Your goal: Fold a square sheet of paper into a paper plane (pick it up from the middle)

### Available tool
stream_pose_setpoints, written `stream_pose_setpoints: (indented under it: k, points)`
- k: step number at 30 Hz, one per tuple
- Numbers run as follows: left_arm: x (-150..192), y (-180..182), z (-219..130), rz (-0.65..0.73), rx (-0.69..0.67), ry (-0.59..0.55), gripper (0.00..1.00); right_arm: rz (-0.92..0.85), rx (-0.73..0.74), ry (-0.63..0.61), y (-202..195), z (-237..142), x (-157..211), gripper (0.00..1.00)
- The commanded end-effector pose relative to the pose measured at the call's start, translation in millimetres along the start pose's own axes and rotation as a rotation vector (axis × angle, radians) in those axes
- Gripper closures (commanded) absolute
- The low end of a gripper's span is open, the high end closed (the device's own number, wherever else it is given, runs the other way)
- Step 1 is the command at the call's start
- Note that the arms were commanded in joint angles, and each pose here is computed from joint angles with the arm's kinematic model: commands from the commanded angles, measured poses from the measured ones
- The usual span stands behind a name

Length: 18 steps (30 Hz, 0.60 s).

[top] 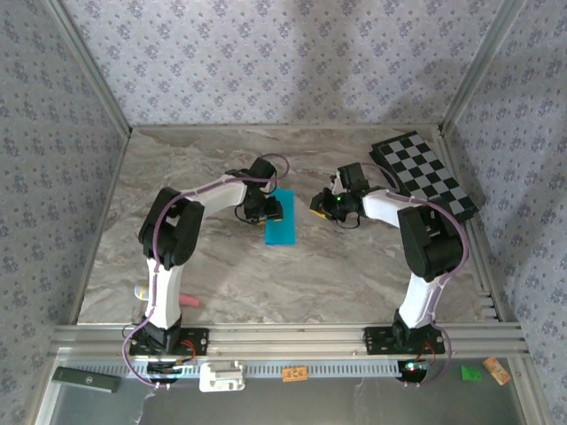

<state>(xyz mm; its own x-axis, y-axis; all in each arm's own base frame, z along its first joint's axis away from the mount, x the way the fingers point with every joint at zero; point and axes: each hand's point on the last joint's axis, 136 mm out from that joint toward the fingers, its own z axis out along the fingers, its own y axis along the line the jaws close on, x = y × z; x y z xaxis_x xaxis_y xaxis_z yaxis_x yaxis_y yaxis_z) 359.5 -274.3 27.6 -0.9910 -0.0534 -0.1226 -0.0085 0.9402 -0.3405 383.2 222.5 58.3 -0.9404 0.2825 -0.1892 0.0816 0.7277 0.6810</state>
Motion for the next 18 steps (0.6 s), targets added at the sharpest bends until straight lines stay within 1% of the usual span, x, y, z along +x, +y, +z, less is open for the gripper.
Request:
stream_pose_setpoints:
  k: [1,6,12,18]
  points:
    - [3.5,17.8,12.3,-0.043,-0.070,0.033,0.58,-0.013,0.011,-0.006,-1.3,-4.2,1.5,0.77]
    - [6.9,22.7,17.1,-0.048,-0.084,0.046,0.62,-0.006,0.004,-0.001,-2.7,-0.8,2.8,0.77]
    - [9.1,27.6,20.0,-0.057,-0.095,0.053,0.62,-0.007,-0.012,0.004,-1.1,1.2,3.2,0.77]
    - [13.4,33.9,27.8,-0.106,-0.115,0.067,0.61,-0.010,-0.027,0.020,0.1,4.0,5.9,0.77]
